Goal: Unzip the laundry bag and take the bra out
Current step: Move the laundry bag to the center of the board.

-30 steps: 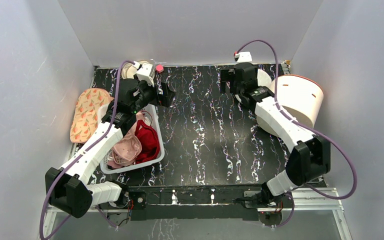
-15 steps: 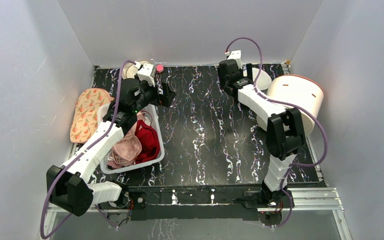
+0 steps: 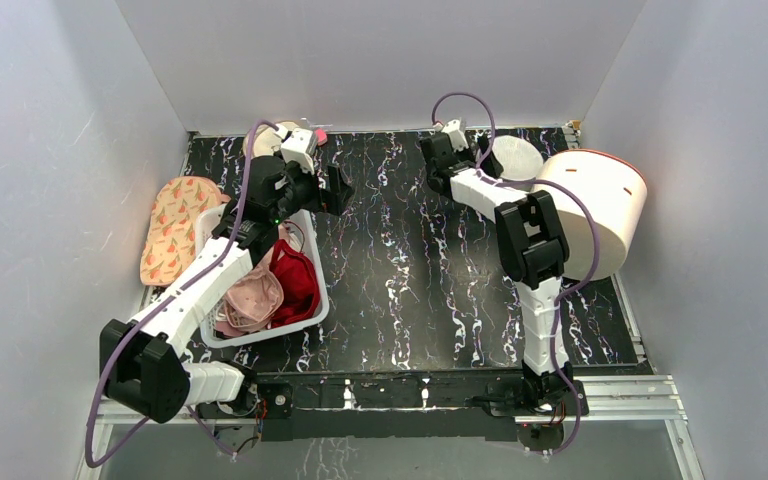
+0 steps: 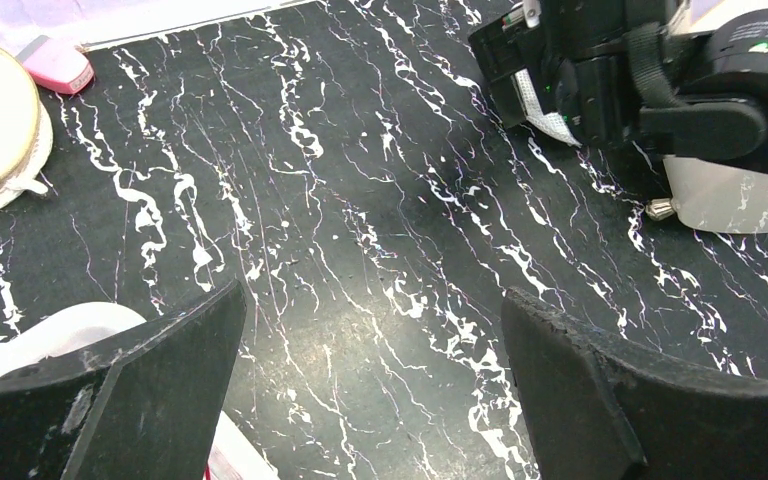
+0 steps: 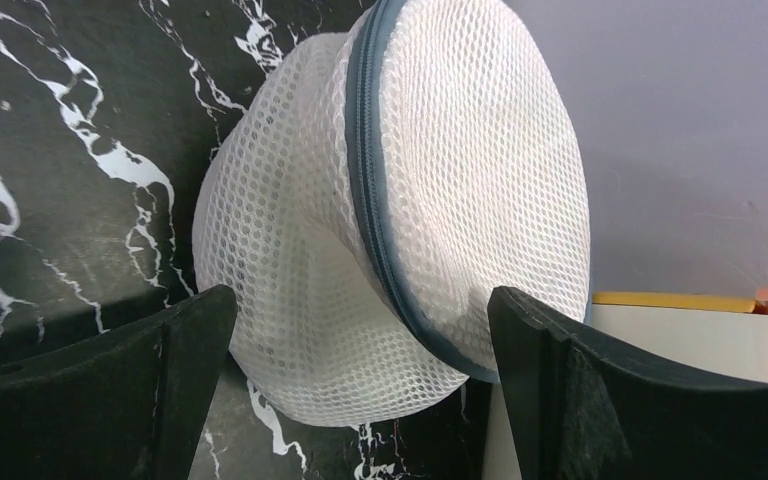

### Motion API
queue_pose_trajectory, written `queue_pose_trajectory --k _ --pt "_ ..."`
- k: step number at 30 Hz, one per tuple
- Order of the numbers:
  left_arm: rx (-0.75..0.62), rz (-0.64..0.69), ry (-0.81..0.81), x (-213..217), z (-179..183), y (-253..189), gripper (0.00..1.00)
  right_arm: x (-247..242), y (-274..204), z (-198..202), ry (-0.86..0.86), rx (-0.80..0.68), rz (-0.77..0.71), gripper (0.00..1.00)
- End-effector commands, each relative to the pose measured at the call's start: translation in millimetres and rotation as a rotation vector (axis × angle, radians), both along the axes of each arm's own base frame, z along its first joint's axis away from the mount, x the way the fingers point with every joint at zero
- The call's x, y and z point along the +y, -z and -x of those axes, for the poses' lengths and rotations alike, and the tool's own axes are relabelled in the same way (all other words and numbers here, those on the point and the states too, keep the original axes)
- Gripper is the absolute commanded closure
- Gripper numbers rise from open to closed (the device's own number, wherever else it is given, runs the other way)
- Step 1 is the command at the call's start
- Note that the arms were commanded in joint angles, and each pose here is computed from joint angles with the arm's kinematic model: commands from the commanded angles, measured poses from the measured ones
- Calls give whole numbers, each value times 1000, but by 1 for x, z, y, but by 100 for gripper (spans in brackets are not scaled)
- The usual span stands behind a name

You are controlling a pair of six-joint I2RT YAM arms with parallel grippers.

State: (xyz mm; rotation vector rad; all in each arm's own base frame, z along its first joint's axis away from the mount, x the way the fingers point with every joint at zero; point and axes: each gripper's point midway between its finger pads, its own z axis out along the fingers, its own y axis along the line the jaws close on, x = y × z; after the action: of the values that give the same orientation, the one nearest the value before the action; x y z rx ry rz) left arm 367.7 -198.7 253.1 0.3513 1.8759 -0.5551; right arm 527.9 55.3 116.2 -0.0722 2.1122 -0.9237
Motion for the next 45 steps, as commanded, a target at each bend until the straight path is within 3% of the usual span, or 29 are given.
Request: queue_pose_trajectory --k 1,12,19,24,30,37,41,45 --pt "-39 17 10 -3 -3 -12 2 -11 -19 -9 59 -65 71 3" --pt "-18 28 19 -6 -4 -7 2 3 22 1 33 9 -70 36" --pt "7 37 38 -12 -4 -1 2 45 28 24 -90 40 -242 70" --pt "10 47 49 -14 -3 -2 2 89 27 54 -240 66 -320 83" --pt "12 48 44 -13 -3 -2 2 138 14 97 -424 93 -450 88" --pt "30 50 42 -14 -4 3 2 192 15 177 -663 205 -614 84" --pt "36 52 39 -14 -3 5 2 203 22 216 -740 288 -702 72" --pt "47 49 33 -13 -4 10 2 185 19 237 -701 274 -739 58"
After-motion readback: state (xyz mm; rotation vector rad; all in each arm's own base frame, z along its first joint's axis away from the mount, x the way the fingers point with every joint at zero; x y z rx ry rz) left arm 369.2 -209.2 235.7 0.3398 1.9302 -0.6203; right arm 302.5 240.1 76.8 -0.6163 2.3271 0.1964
